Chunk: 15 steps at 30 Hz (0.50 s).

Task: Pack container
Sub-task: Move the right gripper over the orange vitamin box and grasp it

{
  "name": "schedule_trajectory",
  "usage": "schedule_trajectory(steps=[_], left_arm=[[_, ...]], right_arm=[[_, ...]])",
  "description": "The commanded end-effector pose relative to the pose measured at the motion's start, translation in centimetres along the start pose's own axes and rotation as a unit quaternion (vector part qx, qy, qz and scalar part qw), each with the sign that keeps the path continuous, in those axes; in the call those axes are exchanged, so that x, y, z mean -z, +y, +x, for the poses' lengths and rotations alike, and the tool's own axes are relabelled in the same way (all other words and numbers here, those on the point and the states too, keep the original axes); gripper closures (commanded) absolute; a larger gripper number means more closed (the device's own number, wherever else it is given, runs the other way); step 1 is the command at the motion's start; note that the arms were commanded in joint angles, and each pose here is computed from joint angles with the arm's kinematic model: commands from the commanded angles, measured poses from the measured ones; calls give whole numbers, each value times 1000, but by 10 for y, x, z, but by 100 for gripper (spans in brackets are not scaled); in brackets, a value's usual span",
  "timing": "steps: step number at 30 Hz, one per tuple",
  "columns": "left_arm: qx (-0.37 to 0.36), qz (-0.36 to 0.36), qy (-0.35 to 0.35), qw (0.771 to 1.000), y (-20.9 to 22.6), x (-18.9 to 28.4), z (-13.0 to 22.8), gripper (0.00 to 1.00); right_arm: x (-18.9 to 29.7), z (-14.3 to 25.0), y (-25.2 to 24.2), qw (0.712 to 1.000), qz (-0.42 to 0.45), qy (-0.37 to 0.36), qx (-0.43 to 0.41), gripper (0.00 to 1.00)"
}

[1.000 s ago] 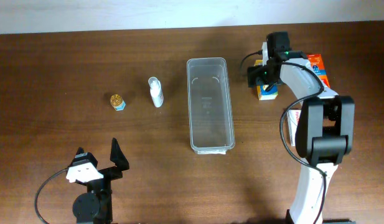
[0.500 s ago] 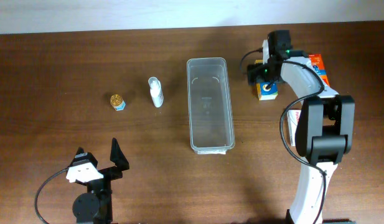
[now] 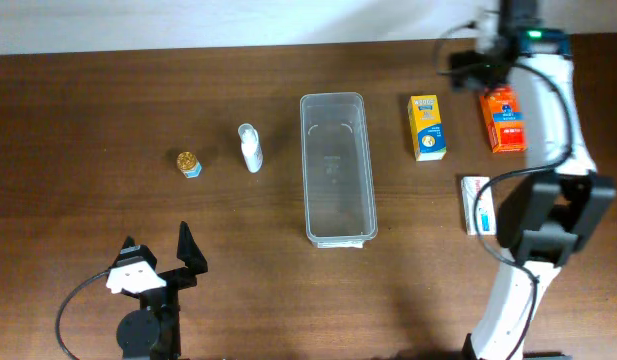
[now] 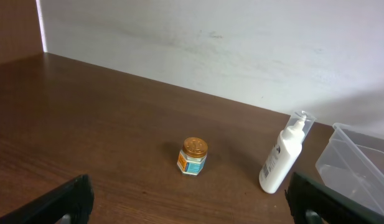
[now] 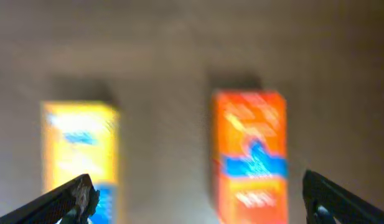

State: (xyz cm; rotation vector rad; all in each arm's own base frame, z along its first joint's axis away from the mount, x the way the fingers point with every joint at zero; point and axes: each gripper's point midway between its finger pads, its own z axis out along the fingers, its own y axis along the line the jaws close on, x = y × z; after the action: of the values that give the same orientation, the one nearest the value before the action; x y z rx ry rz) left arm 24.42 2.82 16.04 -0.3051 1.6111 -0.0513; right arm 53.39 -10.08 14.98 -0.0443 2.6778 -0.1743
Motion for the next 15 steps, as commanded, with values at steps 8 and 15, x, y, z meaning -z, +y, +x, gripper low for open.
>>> schedule_trajectory(steps=[8, 15], left_arm=[[5, 5, 1, 1000, -1, 0, 2, 1], [5, 5, 1, 1000, -1, 0, 2, 1]], right_arm=[[-25, 48, -68, 999, -32, 38, 4, 2], [-53, 52, -53, 996, -66, 43, 40, 2]])
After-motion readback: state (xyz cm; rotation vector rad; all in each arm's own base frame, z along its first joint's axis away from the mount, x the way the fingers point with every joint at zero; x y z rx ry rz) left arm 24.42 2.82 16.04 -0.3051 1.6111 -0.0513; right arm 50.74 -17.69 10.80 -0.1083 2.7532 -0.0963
